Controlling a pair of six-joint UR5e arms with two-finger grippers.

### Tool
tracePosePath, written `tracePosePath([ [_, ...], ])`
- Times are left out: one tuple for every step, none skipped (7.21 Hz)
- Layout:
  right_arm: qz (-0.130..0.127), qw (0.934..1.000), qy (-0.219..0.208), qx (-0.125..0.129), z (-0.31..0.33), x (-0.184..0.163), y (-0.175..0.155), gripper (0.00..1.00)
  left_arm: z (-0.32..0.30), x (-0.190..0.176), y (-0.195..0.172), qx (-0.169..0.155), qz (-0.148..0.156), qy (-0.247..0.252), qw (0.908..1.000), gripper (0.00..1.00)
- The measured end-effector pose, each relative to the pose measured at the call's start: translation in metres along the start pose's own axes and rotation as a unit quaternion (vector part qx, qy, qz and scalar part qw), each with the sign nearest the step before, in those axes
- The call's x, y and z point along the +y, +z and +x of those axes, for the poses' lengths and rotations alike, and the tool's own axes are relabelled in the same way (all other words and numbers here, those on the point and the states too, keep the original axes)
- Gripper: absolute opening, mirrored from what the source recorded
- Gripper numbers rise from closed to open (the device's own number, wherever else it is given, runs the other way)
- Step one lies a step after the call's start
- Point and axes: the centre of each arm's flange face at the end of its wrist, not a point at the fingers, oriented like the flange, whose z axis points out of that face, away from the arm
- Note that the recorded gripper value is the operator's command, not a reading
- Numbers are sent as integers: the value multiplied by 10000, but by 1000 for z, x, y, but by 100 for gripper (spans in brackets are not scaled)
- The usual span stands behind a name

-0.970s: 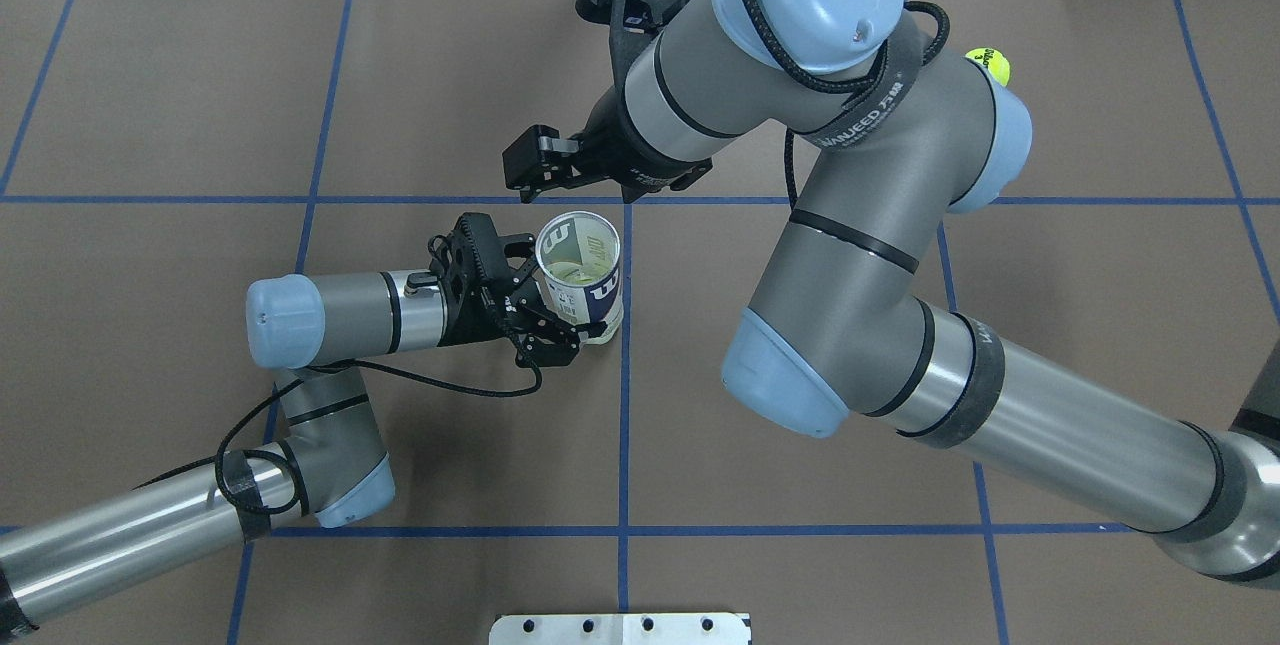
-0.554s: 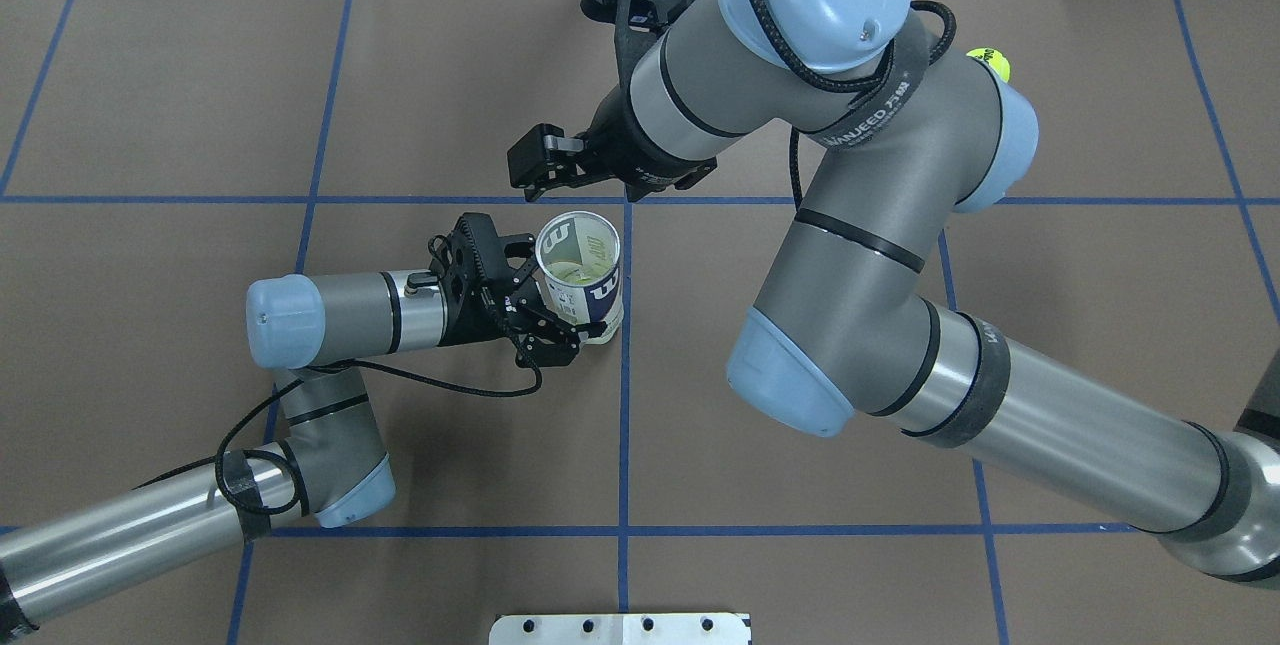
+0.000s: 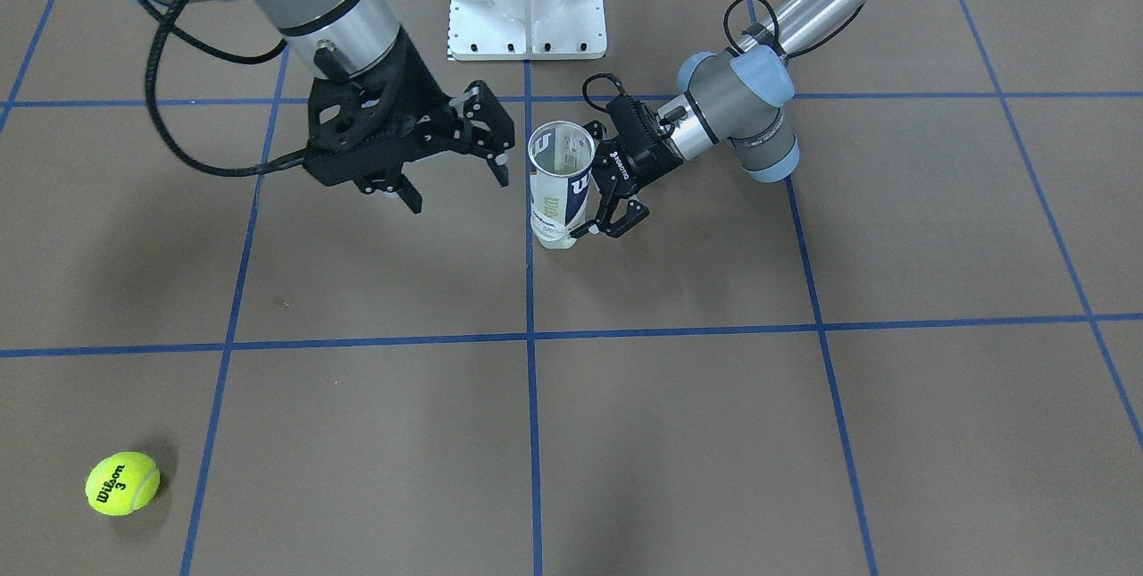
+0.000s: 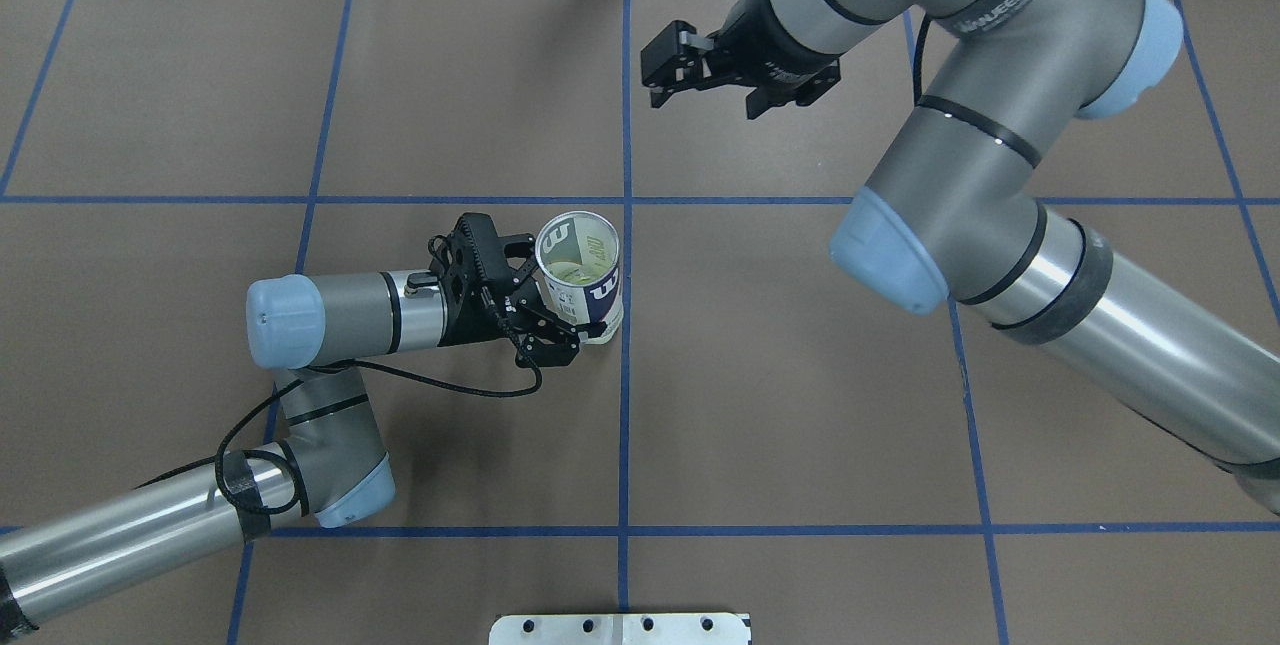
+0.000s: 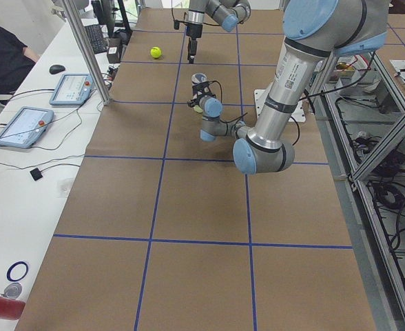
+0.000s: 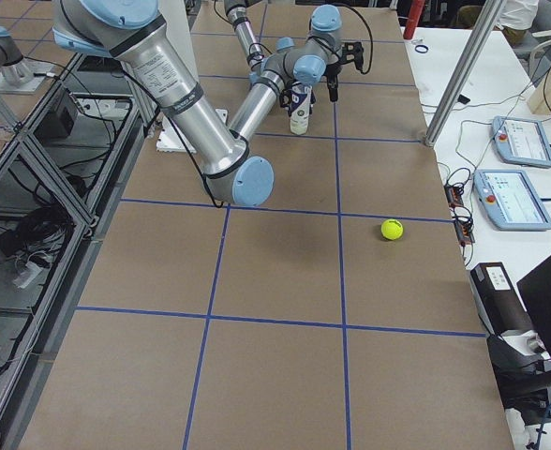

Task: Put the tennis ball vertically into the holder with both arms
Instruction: 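Raise the right gripper away from the can toward the second ball, then lower the right gripper onto the second yellow tennis ball and close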

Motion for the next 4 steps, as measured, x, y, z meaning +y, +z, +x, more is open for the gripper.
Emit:
tracePosePath([
  [79, 9996, 55, 258, 41, -25, -1, 97, 0, 0, 0, -2, -5, -1, 10000, 99],
  [109, 9986, 14, 526, 84, -53, -2, 97, 0, 0, 0, -3, -6, -3, 10000, 99],
  [107, 9966, -77, 815, 128, -83, 0, 97, 0, 0, 0, -2, -5, -6, 10000, 99],
  [48, 9936, -205, 1112, 171, -109, 6, 97, 0, 0, 0, -2, -5, -6, 10000, 99],
])
